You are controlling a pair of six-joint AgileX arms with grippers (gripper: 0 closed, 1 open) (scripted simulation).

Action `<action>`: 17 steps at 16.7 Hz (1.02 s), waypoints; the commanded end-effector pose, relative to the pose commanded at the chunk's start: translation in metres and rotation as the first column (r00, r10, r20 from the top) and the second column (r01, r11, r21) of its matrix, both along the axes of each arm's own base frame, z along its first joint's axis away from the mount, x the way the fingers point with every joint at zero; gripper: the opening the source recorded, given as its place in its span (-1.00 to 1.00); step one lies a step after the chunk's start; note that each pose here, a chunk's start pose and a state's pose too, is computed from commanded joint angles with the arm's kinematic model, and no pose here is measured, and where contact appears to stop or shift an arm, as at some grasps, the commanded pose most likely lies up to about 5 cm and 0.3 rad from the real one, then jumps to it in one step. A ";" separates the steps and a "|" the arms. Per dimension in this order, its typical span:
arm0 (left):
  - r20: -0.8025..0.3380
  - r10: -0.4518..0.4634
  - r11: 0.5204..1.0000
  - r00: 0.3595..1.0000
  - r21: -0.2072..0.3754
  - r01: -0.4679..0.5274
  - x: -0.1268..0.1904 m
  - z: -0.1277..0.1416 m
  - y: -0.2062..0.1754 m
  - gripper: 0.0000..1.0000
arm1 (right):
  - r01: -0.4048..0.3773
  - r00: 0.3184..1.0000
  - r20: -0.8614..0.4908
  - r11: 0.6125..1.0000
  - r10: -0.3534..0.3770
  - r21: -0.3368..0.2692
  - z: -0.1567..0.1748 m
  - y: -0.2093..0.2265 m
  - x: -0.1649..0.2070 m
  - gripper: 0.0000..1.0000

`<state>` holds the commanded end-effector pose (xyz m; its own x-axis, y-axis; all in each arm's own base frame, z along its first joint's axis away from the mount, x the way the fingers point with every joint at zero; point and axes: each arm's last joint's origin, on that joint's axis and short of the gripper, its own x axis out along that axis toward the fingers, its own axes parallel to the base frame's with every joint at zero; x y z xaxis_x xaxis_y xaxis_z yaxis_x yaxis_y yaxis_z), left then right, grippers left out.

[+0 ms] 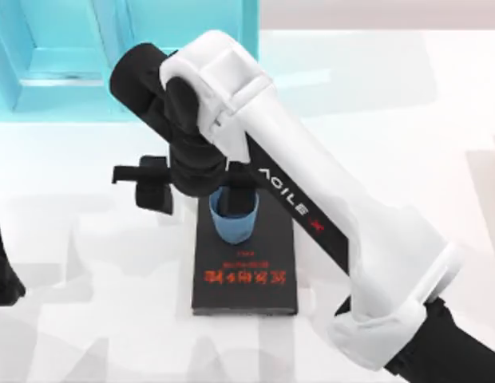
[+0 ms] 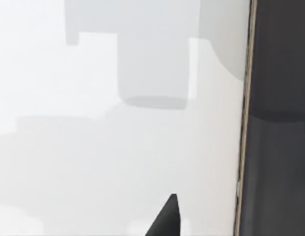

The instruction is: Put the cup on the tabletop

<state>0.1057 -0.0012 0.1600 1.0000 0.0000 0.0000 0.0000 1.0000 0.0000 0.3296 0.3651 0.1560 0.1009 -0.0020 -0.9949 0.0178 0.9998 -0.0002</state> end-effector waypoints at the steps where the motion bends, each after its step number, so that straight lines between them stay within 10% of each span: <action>1: 0.000 0.000 1.000 1.000 0.000 0.000 0.000 0.000 0.000 1.00 | 0.000 1.000 0.000 1.000 0.000 0.000 0.000 0.000 0.000 -0.36; 6: 0.000 0.000 1.000 1.000 0.000 0.000 0.000 0.000 0.000 1.00 | 0.000 1.000 0.000 1.000 0.000 0.000 0.000 0.000 0.000 -1.00; 13: 0.000 0.000 1.000 1.000 0.000 0.000 0.000 0.000 0.000 1.00 | 0.000 1.000 0.000 1.000 0.000 0.000 0.000 0.000 0.000 -1.00; 14: 0.000 0.000 1.000 1.000 0.000 0.000 0.000 0.000 0.000 1.00 | -0.027 0.998 0.060 0.995 0.021 0.100 0.009 0.018 0.000 -1.00; 17: 0.000 0.000 1.000 1.000 0.000 0.000 0.000 0.000 0.000 1.00 | -0.031 0.998 0.060 0.994 0.025 0.101 0.017 0.019 0.000 -1.00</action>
<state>0.1057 -0.0012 0.1600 1.0000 0.0000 0.0000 0.0000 1.0000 0.0000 0.3294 0.3843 0.1732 0.1575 0.1025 -0.9822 -0.0136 0.9947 0.1016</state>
